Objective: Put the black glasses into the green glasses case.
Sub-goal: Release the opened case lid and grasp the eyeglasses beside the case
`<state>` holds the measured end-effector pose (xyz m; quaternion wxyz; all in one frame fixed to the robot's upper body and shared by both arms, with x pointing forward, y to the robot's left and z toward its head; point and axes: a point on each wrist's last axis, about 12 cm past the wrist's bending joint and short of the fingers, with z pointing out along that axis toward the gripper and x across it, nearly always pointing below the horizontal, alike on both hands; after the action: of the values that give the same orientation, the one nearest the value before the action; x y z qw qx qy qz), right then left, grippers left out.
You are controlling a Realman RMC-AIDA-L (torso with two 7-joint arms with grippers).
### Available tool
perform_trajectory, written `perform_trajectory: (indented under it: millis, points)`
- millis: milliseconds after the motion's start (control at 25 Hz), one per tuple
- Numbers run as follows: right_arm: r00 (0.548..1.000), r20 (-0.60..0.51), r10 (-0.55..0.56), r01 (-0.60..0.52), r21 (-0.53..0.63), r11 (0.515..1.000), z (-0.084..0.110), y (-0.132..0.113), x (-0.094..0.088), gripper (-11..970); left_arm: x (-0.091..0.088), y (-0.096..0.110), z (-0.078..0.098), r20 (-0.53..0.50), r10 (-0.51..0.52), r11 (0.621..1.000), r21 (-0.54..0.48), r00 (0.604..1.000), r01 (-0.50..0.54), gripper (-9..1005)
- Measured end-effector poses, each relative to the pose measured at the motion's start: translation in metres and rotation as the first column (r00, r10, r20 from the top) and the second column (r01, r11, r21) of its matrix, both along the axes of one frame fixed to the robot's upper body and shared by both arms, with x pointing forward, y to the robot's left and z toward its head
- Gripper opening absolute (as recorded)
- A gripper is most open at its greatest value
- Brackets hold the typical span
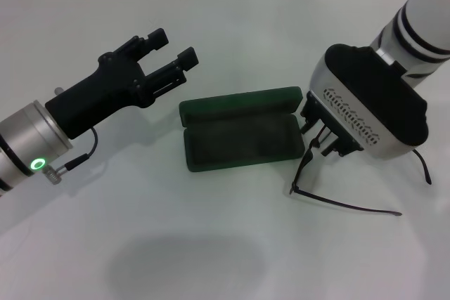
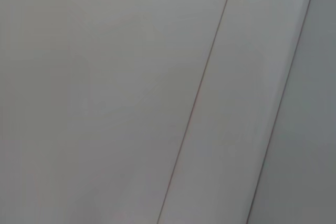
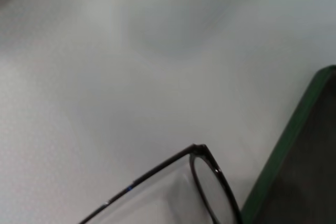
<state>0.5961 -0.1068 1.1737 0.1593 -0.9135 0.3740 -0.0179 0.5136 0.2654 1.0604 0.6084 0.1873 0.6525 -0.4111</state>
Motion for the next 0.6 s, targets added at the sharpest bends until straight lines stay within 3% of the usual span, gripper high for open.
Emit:
perform_trajectory:
  millis: [200, 600]
  points:
    - [1.000, 0.024, 0.008, -0.008, -0.007, 1.000, -0.005, 0.003, -0.001, 433, -0.001, 0.002, -0.001, -0.007, 0.003, 1.000, -0.001, 1.000, -0.003, 803]
    - [0.998, 0.060, 0.026, -0.025, -0.011, 1.000, -0.018, 0.007, -0.004, 420, -0.001, 0.005, -0.001, -0.011, 0.011, 1.000, 0.006, 1.000, -0.011, 802]
